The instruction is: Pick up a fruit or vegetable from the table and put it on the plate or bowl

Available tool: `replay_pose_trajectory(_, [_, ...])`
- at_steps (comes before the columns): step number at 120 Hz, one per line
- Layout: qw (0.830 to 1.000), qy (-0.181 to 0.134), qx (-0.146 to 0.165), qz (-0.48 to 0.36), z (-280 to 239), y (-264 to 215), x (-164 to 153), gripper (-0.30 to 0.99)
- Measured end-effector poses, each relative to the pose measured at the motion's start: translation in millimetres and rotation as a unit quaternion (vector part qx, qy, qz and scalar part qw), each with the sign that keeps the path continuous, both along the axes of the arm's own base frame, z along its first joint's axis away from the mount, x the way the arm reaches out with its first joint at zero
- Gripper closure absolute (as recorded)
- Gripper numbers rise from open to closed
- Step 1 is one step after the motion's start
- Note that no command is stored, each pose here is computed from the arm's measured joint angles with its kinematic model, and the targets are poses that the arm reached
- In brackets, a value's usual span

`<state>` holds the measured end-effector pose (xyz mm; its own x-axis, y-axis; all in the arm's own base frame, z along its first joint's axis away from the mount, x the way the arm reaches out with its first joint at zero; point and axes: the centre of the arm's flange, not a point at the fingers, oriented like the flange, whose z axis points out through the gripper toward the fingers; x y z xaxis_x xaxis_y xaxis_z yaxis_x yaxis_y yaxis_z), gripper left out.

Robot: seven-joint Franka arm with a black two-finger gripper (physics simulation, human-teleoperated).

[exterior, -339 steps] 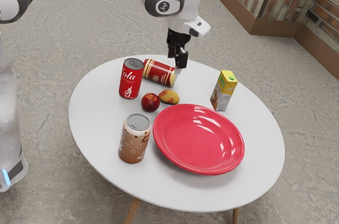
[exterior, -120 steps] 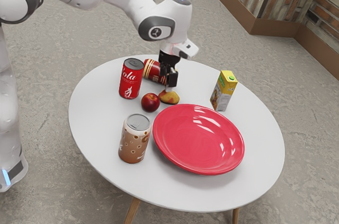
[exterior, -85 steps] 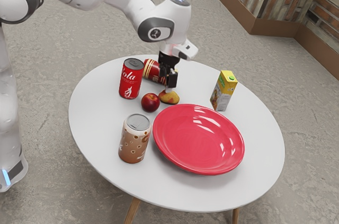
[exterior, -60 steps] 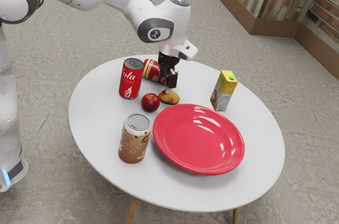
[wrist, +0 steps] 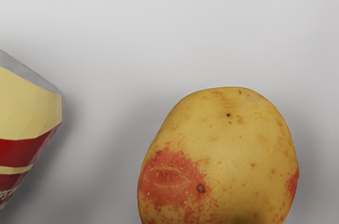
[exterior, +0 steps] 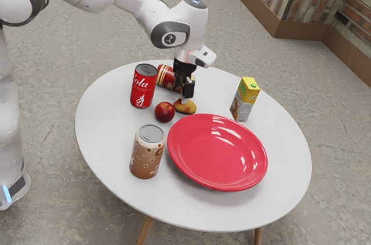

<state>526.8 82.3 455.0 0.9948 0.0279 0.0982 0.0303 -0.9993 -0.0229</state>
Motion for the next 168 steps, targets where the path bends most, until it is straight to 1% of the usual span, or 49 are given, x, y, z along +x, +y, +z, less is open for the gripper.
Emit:
replay_pose_trajectory(129, [1.0, 0.011, -0.015, 0.006, -32, -1, 12, 0.0])
replay_pose_trajectory(133, [1.0, 0.011, -0.016, 0.006, -33, -1, 13, 0.02])
replay_pose_trajectory(137, [1.0, 0.011, -0.017, 0.007, -33, -2, 13, 0.07])
replay_pose_trajectory(147, [1.0, 0.01, -0.018, 0.006, -34, -3, 14, 0.22])
replay_pose_trajectory(155, [1.0, 0.009, -0.017, 0.007, -34, -3, 14, 0.32])
replay_pose_trajectory(162, [1.0, 0.01, -0.016, 0.009, -35, -2, 14, 0.36])
replay_pose_trajectory(168, [1.0, 0.012, -0.016, 0.01, -38, -1, 14, 0.36])
